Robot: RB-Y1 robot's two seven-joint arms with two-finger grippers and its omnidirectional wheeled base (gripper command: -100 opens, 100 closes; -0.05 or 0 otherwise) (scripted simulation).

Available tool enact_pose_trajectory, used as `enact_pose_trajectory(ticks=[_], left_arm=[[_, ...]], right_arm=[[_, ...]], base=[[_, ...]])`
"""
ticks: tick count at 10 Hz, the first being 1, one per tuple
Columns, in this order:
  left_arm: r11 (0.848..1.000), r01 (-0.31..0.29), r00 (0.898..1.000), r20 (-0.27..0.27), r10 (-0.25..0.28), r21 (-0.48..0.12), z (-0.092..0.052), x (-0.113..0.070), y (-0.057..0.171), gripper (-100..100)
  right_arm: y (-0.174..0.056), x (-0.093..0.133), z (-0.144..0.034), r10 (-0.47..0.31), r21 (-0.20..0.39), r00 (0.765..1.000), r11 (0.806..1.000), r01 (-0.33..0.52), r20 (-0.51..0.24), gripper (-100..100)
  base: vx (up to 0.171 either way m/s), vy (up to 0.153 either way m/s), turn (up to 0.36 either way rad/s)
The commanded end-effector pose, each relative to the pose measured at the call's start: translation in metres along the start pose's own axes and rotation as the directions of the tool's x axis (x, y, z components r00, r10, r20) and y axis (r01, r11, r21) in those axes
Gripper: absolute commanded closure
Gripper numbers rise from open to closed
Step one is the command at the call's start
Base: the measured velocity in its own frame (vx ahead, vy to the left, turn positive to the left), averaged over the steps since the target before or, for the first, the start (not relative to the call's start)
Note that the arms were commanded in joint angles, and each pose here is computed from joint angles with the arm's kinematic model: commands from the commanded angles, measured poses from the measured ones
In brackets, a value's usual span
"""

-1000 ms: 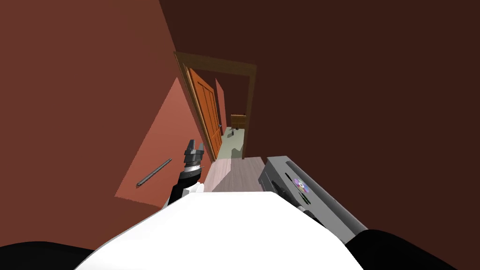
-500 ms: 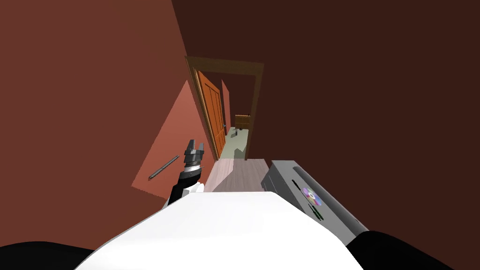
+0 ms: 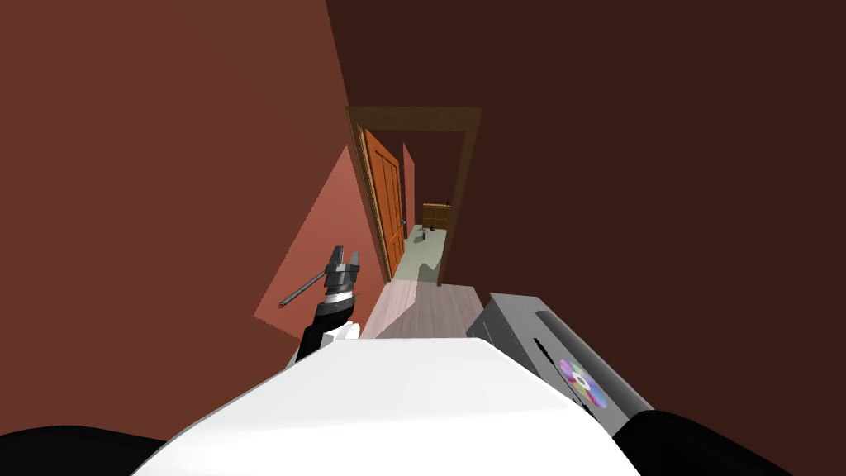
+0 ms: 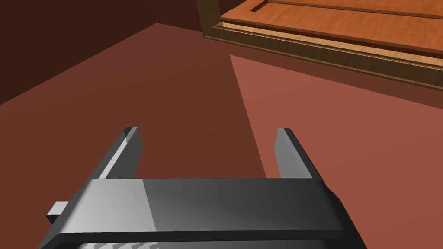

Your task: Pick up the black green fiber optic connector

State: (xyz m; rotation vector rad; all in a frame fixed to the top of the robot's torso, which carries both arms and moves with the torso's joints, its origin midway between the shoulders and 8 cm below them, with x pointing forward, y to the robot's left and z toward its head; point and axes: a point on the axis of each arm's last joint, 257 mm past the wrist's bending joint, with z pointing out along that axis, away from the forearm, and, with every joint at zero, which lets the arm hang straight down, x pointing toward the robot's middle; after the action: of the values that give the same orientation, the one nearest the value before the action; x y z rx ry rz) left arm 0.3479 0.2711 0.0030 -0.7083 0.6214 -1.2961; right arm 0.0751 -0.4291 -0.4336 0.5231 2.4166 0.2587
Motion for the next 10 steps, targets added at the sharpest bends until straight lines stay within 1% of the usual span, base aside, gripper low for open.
enact_pose_trajectory(ticks=[1,2,3,4,6,7,9,10], left_arm=[[1.000,0.000,1.000,0.000,0.000,0.000,0.000,0.000,0.000,0],[1.000,0.000,1.000,0.000,0.000,0.000,0.000,0.000,0.000,0],[1.000,0.000,1.000,0.000,0.000,0.000,0.000,0.000,0.000,0],[1.000,0.000,1.000,0.000,0.000,0.000,0.000,0.000,0.000,0],[1.000,0.000,1.000,0.000,0.000,0.000,0.000,0.000,0.000,0],[1.000,0.000,1.000,0.000,0.000,0.000,0.000,0.000,0.000,0],[1.000,0.000,1.000,0.000,0.000,0.000,0.000,0.000,0.000,0],[1.000,0.000,1.000,0.000,0.000,0.000,0.000,0.000,0.000,0]], right_arm=[[-0.032,0.019,-0.015,-0.043,0.061,0.997,0.997,0.048,-0.070,-100],[-0.032,0.019,-0.015,-0.043,0.061,0.997,0.997,0.048,-0.070,-100],[-0.052,0.032,-0.027,-0.076,0.096,0.990,0.992,0.088,-0.121,-100],[-0.056,0.033,-0.029,-0.076,0.104,0.989,0.991,0.089,-0.125,-100],[-0.099,0.053,-0.057,-0.133,0.172,0.965,0.970,0.174,-0.226,-100],[-0.118,0.059,-0.070,-0.158,0.195,0.950,0.957,0.215,-0.270,-100],[-0.148,0.066,-0.093,-0.199,0.226,0.918,0.931,0.286,-0.343,-100],[-0.159,0.069,-0.102,-0.214,0.234,0.903,0.920,0.315,-0.373,-100]], base=[[0.068,0.000,0.150],[0.051,-0.004,0.095],[0.067,-0.001,0.179],[0.059,-0.003,0.063],[0.094,-0.017,0.161],[0.128,-0.048,0.158],[0.123,-0.039,0.145],[0.131,-0.066,0.090]])
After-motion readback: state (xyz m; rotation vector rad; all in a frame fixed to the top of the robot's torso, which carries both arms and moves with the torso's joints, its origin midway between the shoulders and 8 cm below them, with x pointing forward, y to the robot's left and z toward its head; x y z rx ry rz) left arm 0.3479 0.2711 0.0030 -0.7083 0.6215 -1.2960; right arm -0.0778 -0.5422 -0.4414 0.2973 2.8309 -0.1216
